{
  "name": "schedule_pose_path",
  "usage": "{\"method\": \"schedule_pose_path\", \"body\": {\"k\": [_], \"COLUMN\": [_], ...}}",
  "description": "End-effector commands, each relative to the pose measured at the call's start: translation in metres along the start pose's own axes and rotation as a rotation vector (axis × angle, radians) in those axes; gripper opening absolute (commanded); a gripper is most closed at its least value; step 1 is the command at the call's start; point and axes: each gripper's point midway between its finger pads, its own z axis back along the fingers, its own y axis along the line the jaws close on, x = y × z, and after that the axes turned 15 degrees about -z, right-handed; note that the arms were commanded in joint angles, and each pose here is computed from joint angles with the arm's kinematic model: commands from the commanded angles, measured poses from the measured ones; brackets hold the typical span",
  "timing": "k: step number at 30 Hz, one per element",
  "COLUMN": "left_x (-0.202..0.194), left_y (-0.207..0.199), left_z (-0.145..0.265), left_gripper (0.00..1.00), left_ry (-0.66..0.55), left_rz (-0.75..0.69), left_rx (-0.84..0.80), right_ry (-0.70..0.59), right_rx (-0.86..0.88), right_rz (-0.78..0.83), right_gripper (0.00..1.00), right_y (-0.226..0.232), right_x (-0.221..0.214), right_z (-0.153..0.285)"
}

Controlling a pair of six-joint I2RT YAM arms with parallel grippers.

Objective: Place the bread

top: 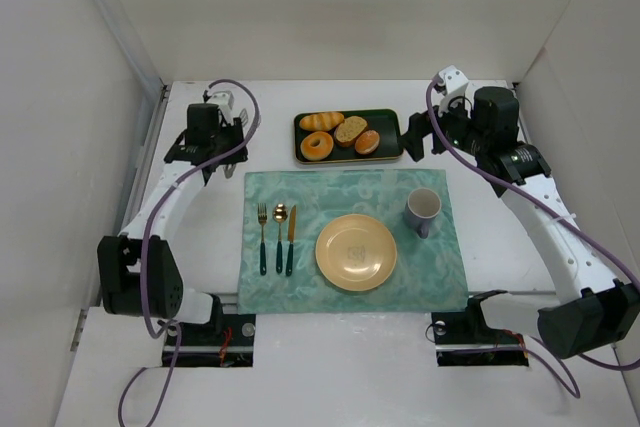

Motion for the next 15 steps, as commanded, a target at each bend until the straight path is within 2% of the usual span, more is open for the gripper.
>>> {"method": "schedule_pose_path", "body": {"k": [1,5,9,14,15], "left_x": [0.04,0.067,0.077,0.076,0.067], "left_y": [-0.027,-0.075,-0.119,-0.137,-0.14], "left_z": [0.035,0.063,0.074,0.057,0.049], "left_gripper": [0.37,0.37,0.37,0.37,0.37], "left_ry": [-0.124,-0.203,-0.223,-0.184,-0.138], "left_rz": [-0.027,-0.087,-0.158,-0.204,-0.206], "left_rx": [-0.082,-0.247,-0.378,-0.405,-0.405], "right_ry": [-0.064,-0.069,-0.1,-0.133,-0.133], "right_rx": [-0.022,-0.051,-0.065,-0.082,-0.082], "right_rz": [0.029,0.028,0.037,0.045,0.045], "right_gripper": [1.0,1.0,1.0,1.0,1.0], "right_y": [-0.001,-0.006,-0.007,-0.007,-0.007], "right_x": [0.021,0.021,0.028,0.036,0.036], "right_z": [0.005,0.005,0.011,0.018,0.018]}}
